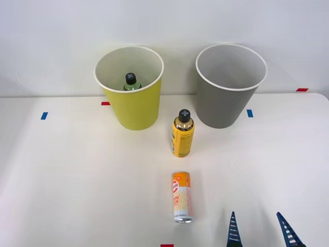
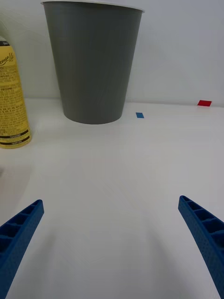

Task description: Put cans in the gray bin, plastic bottles in the light green bin

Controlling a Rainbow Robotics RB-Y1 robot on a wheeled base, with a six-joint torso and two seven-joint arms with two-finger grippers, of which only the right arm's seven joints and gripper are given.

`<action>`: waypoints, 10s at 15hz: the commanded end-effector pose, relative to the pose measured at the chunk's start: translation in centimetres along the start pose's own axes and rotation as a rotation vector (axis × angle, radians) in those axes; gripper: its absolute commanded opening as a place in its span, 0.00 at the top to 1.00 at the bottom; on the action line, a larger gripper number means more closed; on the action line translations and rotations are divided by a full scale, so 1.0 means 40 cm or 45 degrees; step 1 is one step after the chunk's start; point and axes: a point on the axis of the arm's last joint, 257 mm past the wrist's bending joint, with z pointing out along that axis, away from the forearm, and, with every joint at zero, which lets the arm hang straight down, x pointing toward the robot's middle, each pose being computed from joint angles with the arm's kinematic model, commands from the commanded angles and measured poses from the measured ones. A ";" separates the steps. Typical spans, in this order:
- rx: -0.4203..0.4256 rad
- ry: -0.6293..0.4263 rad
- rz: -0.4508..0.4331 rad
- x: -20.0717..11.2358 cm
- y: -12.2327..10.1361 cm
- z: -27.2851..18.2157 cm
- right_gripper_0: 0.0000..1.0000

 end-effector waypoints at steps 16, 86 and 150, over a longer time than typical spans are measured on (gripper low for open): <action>0.000 0.000 0.000 0.000 0.000 0.000 0.00; -0.510 0.937 0.197 -0.083 0.146 0.033 0.00; -0.374 1.382 0.112 -0.017 0.455 0.210 0.00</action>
